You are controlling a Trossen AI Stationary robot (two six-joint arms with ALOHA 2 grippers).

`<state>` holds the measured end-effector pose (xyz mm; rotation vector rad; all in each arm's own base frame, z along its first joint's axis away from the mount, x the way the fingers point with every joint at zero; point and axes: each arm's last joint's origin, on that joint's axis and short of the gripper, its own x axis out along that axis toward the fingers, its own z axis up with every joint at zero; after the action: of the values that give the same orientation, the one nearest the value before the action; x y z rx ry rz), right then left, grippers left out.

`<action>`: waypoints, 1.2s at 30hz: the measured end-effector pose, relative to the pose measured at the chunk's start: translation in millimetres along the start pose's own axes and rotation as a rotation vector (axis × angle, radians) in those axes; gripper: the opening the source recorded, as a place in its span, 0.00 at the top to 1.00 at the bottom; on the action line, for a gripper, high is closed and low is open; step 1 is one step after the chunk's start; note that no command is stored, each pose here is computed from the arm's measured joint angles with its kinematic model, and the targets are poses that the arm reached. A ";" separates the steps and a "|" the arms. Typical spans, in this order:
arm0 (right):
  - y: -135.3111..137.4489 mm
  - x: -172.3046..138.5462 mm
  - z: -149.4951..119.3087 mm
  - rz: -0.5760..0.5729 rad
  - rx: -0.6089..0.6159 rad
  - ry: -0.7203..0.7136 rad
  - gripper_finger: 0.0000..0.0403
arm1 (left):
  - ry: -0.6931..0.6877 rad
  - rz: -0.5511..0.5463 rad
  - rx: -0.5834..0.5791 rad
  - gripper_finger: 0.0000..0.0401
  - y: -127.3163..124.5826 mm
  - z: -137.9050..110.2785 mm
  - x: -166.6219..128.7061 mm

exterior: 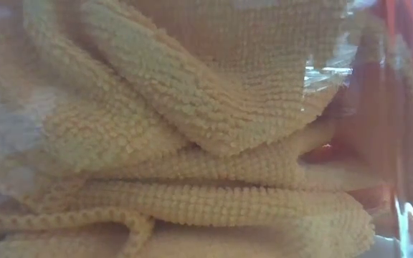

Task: Sort microfiber towel by color & place in baskets
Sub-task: Put the yellow towel into the bottom transparent bin

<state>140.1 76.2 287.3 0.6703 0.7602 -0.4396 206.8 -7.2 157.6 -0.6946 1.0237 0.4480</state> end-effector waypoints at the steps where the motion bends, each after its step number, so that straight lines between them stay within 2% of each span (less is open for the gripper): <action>1: -8.3 2.0 -3.7 0.018 0.007 -0.007 1.00 | 0.016 0.009 -0.011 0.65 -1.2 1.3 3.2; 7: -46.7 14.7 -22.8 0.131 0.052 -0.054 1.00 | 0.116 0.131 -0.044 0.65 -7.5 6.0 28.3; 12: -60.6 25.0 -31.9 0.214 0.062 -0.123 1.00 | 0.184 0.245 -0.115 0.67 -13.3 10.6 48.6; 15: -63.2 31.8 -35.8 0.244 0.061 -0.162 1.00 | 0.218 0.302 -0.120 0.75 -18.2 15.2 49.5; 17: -64.1 36.4 -38.1 0.245 0.056 -0.182 1.00 | 0.218 0.330 -0.108 0.86 -23.3 20.2 44.7; 20: -65.4 39.8 -40.3 0.226 0.046 -0.180 1.00 | 0.192 0.372 -0.093 0.98 -28.6 29.2 27.8; 23: -65.9 41.6 -41.5 0.214 0.036 -0.174 1.00 | 0.110 0.334 -0.098 0.98 -42.9 47.7 1.8; 26: -66.1 42.1 -41.7 0.207 0.034 -0.177 1.00 | 0.100 0.353 -0.076 0.99 -50.6 56.6 -27.8; 30: -69.4 42.8 -42.0 0.167 0.045 -0.196 1.00 | 0.014 0.293 -0.079 1.00 -70.2 73.0 -76.2; 36: -83.8 46.0 -44.0 0.026 0.011 -0.171 1.00 | -0.078 0.179 -0.131 1.00 -104.3 85.9 -132.9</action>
<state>99.8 41.4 196.5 0.6433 0.5869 -0.4715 265.1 -22.8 337.2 -0.6990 0.9929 0.6975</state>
